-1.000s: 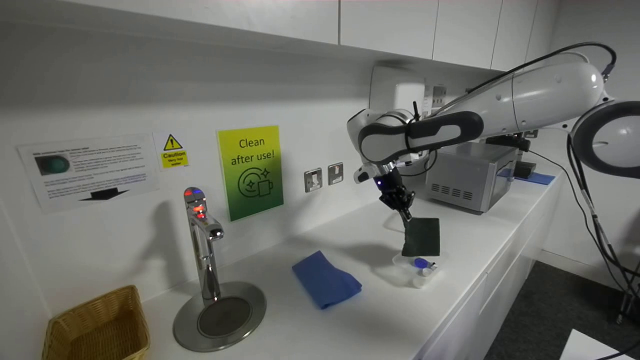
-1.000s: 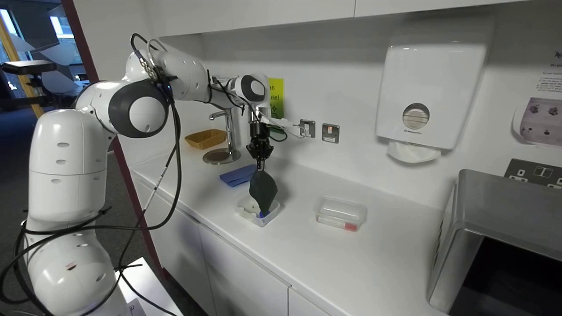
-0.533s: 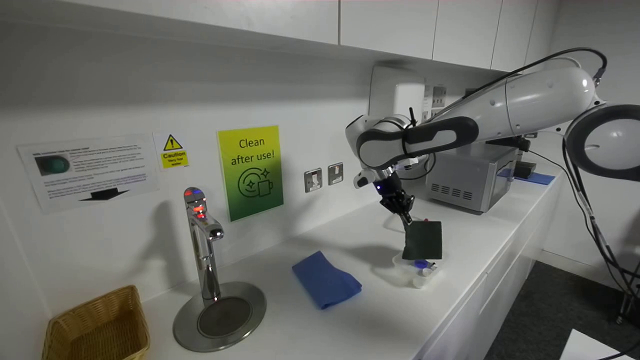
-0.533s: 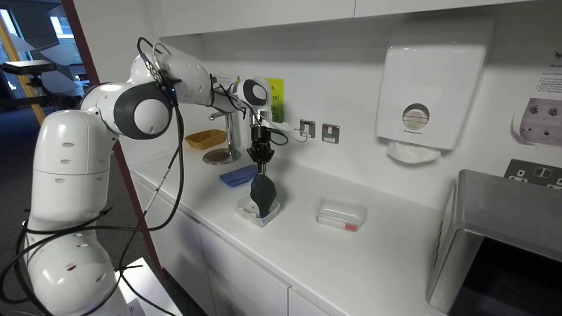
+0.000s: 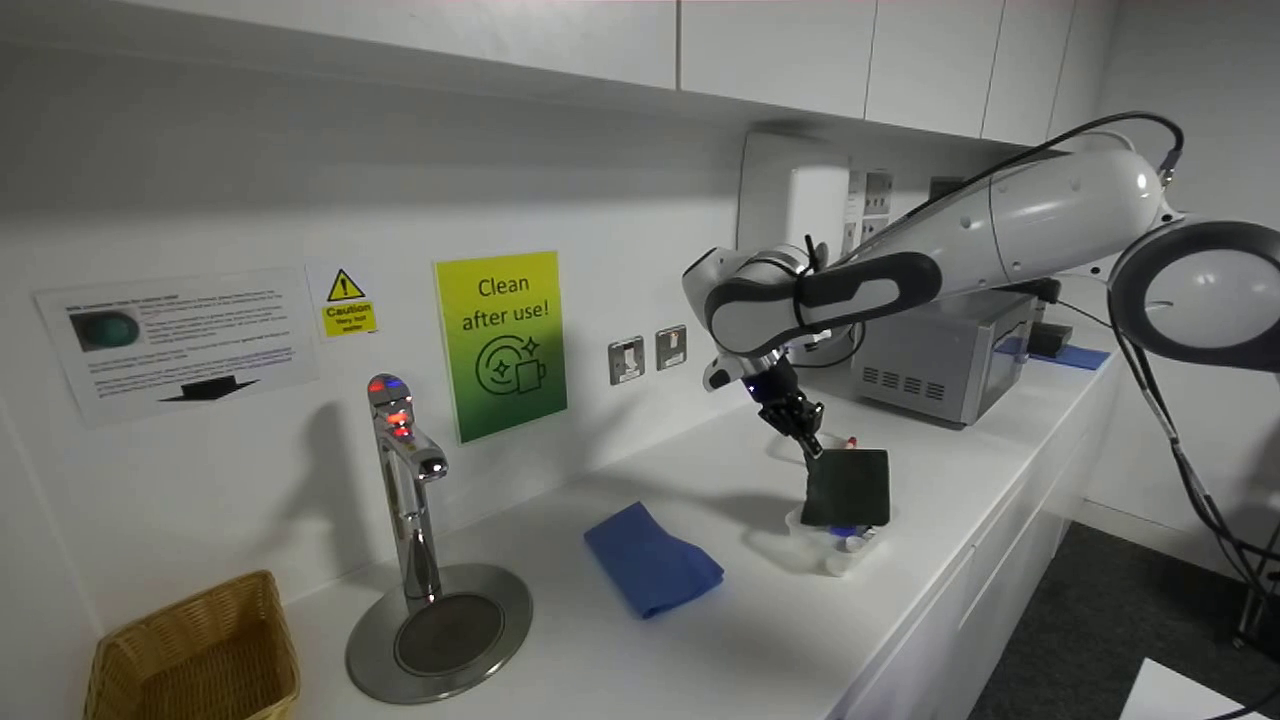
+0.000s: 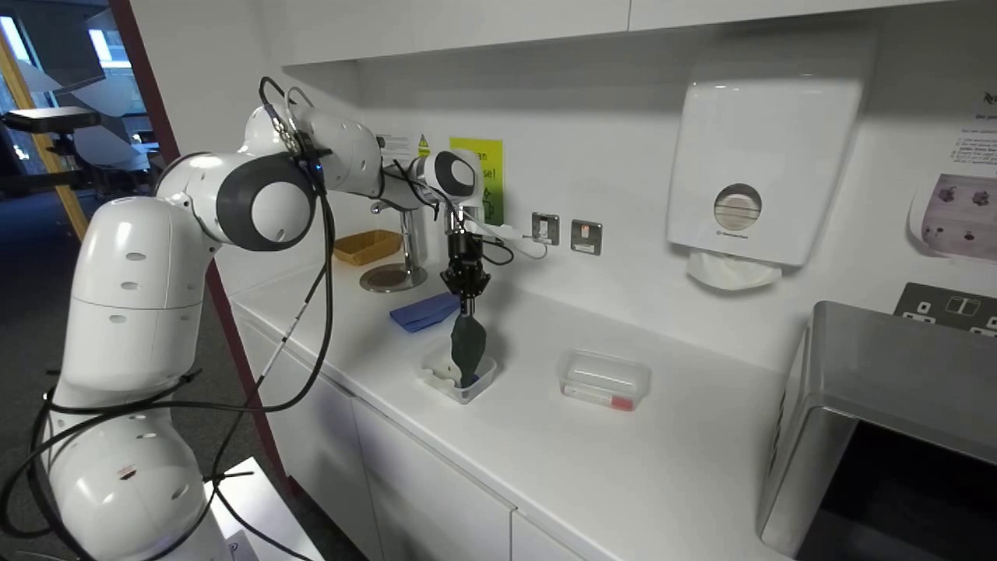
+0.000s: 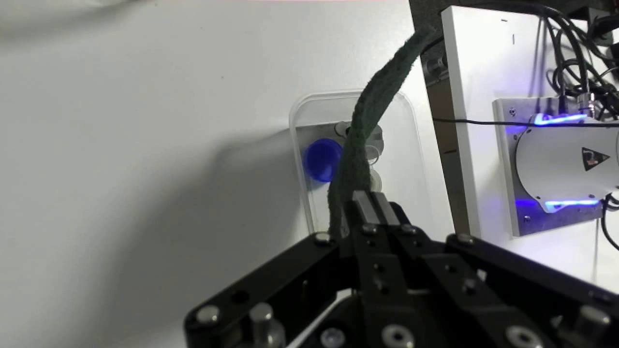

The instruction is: Put the black object in the left bowl

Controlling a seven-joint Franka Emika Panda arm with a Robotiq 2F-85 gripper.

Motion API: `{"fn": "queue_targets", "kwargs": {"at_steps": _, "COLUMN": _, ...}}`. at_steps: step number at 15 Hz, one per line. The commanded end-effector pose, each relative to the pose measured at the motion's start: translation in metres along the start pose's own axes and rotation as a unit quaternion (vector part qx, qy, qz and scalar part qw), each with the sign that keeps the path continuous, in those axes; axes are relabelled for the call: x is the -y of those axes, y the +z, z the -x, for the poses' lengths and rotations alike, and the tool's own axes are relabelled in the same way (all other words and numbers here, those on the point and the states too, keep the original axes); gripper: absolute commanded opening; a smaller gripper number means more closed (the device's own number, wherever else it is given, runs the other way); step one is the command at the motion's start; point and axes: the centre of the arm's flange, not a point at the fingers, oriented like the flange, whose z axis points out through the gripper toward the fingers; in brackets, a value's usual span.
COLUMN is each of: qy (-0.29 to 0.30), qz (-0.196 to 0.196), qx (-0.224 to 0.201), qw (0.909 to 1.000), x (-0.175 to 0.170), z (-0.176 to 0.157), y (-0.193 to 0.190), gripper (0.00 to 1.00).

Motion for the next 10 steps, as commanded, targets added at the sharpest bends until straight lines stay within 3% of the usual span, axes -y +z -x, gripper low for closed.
{"fn": "queue_targets", "kwargs": {"at_steps": 1, "qy": 0.019, "qz": -0.009, "qx": 0.019, "qw": 0.9996, "x": -0.0055, "z": -0.0003, "y": -0.0108, "gripper": 0.00}}
{"fn": "queue_targets", "kwargs": {"at_steps": 2, "qy": 0.021, "qz": -0.009, "qx": 0.018, "qw": 0.9996, "x": -0.0061, "z": -0.0011, "y": -0.0103, "gripper": 0.21}}
{"fn": "queue_targets", "kwargs": {"at_steps": 10, "qy": 0.041, "qz": -0.015, "qx": 0.016, "qw": 0.9989, "x": -0.0094, "z": 0.0004, "y": -0.0118, "gripper": 0.79}}
